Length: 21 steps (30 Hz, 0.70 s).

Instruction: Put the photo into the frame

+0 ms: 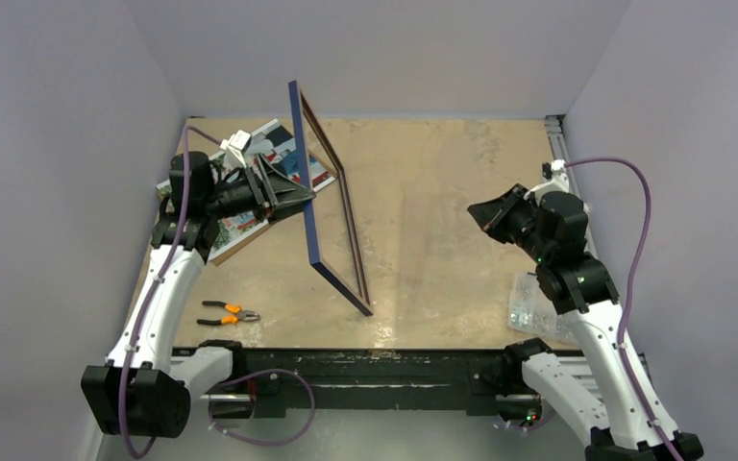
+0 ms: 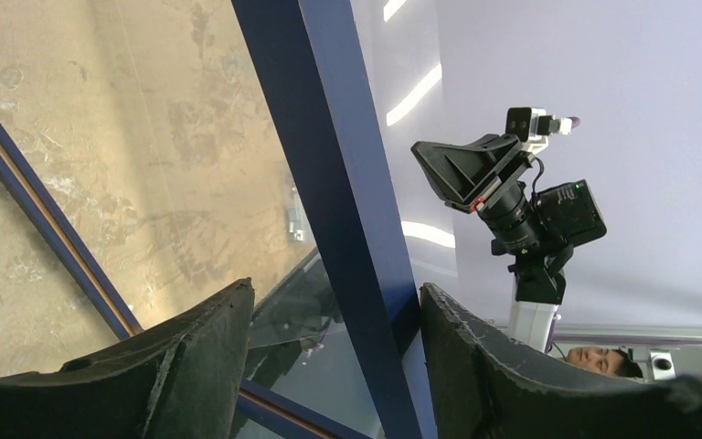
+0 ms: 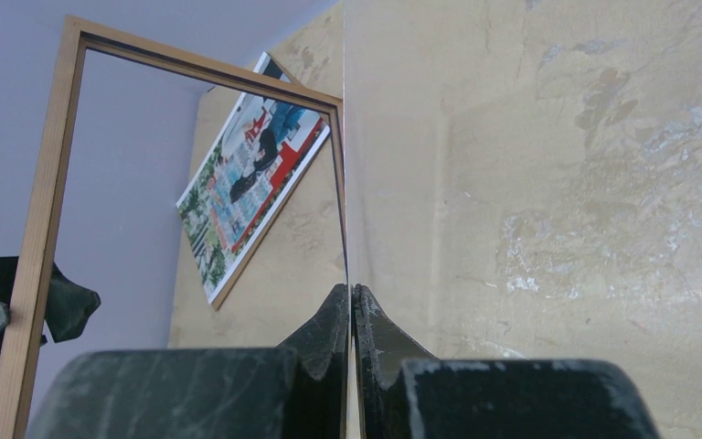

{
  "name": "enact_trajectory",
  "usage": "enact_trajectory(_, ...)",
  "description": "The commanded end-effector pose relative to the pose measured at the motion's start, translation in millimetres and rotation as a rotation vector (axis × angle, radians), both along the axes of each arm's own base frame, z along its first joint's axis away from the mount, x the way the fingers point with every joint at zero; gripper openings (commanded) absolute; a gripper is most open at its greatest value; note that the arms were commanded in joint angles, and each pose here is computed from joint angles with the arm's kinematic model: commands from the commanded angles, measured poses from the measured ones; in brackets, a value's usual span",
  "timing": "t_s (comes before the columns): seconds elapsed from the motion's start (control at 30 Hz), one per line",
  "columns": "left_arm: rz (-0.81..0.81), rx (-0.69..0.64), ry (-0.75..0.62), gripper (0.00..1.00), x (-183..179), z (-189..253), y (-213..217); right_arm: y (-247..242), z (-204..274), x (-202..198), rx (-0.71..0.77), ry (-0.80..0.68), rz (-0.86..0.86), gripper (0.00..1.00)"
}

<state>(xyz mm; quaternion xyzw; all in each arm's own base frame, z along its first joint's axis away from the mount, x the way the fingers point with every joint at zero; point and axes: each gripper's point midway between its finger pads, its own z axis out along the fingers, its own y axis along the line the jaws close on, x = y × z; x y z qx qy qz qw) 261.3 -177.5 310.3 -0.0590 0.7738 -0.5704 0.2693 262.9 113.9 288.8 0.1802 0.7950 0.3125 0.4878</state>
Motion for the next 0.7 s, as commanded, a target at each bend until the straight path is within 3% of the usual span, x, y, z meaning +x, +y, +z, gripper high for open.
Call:
enact_trajectory(0.0, 0.025, 0.019, 0.082, 0.64, -1.1, -24.7, 6.3, 5.4, 20.9, 4.4, 0.034, -0.066, 0.016, 0.0)
enact_trajectory(0.67, 0.009, -0.014, -0.032, 0.65, -7.3, 19.9, 11.3, 11.0, 14.3, 6.6, 0.048, -0.041, 0.037, 0.0)
